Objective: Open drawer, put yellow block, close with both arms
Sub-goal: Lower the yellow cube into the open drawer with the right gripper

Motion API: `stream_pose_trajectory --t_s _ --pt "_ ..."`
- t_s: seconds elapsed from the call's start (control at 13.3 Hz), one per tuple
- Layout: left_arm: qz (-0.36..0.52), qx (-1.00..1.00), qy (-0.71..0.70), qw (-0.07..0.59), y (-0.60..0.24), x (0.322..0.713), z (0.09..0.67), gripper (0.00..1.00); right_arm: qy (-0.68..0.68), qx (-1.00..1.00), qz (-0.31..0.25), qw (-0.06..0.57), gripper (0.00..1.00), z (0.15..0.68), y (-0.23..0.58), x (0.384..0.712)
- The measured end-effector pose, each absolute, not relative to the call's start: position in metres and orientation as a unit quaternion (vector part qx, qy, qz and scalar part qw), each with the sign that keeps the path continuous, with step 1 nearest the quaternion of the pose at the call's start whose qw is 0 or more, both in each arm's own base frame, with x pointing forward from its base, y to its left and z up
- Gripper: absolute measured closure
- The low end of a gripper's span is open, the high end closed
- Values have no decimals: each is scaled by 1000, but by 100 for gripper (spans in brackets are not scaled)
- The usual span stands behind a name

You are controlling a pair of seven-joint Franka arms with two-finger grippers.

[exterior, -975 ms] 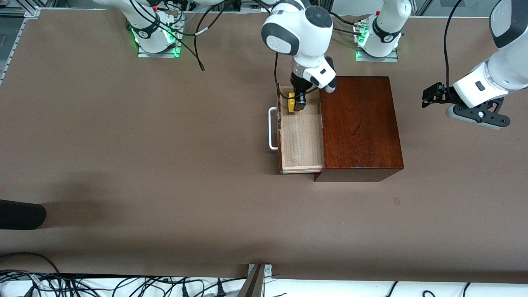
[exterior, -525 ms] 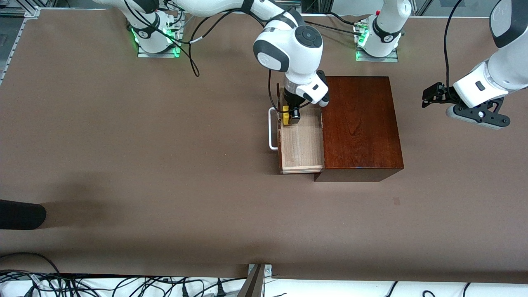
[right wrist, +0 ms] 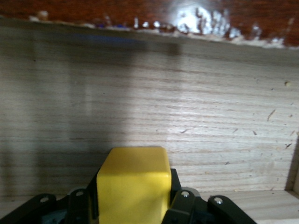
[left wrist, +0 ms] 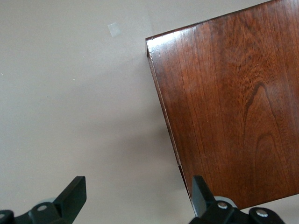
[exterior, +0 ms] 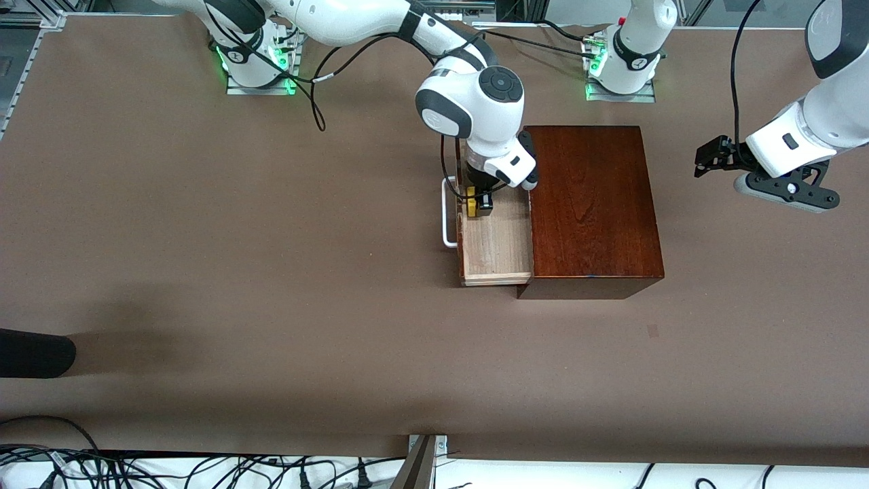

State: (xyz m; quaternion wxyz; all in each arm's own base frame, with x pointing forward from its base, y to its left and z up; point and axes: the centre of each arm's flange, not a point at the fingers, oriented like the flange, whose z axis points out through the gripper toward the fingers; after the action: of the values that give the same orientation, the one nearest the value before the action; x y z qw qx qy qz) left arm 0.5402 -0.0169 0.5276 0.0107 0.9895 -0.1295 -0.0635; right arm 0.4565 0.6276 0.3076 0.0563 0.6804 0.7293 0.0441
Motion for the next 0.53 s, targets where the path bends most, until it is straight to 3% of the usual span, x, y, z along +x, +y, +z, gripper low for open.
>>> stream_pose_trajectory --t_s 0.22,0.53 --pt "-63 989 -130 11 -17 540 528 0 725 685 44 47 40 307 626 459" --pt "-63 989 -129 11 -17 540 528 0 716 697 31 32 0 323 622 462"
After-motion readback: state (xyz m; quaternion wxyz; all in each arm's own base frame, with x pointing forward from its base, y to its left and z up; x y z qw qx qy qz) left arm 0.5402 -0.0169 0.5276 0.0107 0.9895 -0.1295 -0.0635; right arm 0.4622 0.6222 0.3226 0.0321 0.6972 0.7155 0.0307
